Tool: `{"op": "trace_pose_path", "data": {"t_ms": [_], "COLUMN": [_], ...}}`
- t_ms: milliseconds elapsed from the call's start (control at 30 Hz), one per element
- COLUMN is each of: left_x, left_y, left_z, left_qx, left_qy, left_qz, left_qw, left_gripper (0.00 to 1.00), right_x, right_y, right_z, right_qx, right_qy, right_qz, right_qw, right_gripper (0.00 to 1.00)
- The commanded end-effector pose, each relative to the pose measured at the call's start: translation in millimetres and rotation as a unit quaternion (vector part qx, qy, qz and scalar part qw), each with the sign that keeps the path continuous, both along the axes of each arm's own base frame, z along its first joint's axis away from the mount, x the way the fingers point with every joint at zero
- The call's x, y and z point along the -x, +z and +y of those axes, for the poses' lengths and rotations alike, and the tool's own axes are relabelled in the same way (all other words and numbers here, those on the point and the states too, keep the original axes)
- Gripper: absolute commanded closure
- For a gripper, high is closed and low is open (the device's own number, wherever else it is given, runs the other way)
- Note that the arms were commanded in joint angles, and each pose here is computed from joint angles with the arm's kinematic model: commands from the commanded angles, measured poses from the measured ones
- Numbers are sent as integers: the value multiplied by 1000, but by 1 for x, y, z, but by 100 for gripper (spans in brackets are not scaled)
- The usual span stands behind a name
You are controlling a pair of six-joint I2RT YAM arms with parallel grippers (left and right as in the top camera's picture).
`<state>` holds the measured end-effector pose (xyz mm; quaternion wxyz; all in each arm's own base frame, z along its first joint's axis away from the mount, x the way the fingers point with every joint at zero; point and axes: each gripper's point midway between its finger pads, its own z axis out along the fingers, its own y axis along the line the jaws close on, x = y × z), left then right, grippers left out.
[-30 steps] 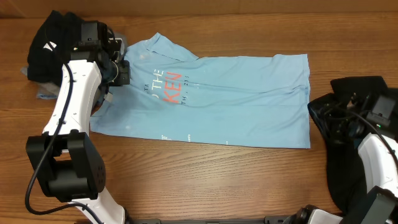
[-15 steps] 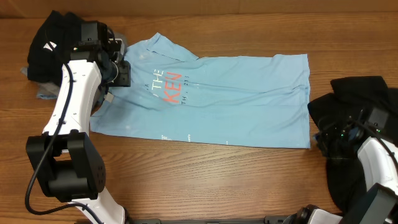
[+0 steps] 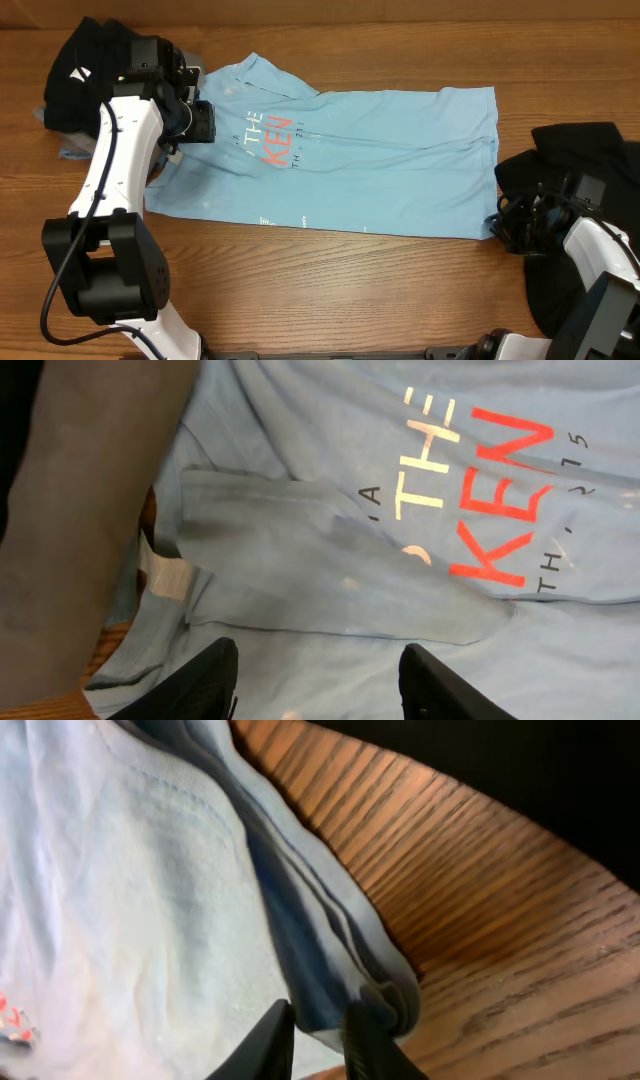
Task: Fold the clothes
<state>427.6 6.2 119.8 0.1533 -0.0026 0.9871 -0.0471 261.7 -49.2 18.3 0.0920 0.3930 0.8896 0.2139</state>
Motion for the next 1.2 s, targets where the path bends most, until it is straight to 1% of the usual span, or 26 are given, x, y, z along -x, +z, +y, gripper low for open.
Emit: {"op": "trace_pose_path", "data": {"t_ms": [0,33,67,100,133,167,200,267,367,400,433,533,633,833,967,1067,1100,1133,1167], "left_x": [-5,-5,-5,-5,-5,-5,-5,-5,-5,-5,-5,-5,-5,-4,-4,-4,-4,-3,-3], "left_y": [6,6,6,6,6,6,6,6,6,6,6,6,6,6,6,6,5,5,5], "left_z": [-4,-4,-4,-4,-4,-4,-4,-4,-4,-4,-4,-4,-4,-4,-4,-4,-4,-3,-3], "left_qx": [8,8,8,8,8,8,8,8,8,8,8,8,8,6,6,6,6,6,4], "left_qy": [-8,-8,-9,-9,-9,-9,-9,-9,-9,-9,-9,-9,-9,-8,-8,-8,-8,-8,-8], "left_qz": [-9,-9,-10,-10,-10,-10,-10,-10,-10,-10,-10,-10,-9,-8,-8,-8,-8,-6,-5], "left_qw": [1000,1000,1000,1000,1000,1000,1000,1000,1000,1000,1000,1000,1000,1000,1000,1000,1000,1000,1000], "left_gripper": [44,44,45,45,44,45,45,45,45,44,45,44,44,42,42,41,39,37,36], "right_x": [6,10,14,16,17,18,18,16,13,13,13,14,10,16,32,46,51,53,53], "right_y": [-2,-4,-6,-7,-9,-10,-10,-10,-9,-9,-9,-9,-2,21,20,18,17,17,17], "right_z": [6,5,2,-1,-3,-6,-8,-8,-9,-9,-9,-7,-10,-30,-28,-34,-36,-36,-36], "right_qx": [-8,-2,7,15,23,31,35,37,39,39,39,33,35,55,54,75,81,83,82], "right_qy": [16,14,12,11,9,7,7,7,7,7,7,8,6,-28,-39,-49,-55,-56,-56], "right_qz": [6,16,28,33,37,41,41,36,31,31,31,31,29,73,114,148,160,165,166], "right_qw": [1000,1000,1000,999,999,999,999,999,999,999,999,999,999,995,991,985,982,981,981], "right_gripper": [80,81,85,85,80,71,71,76,75,79,85,96,96,96,96,96,96,94,87]}}
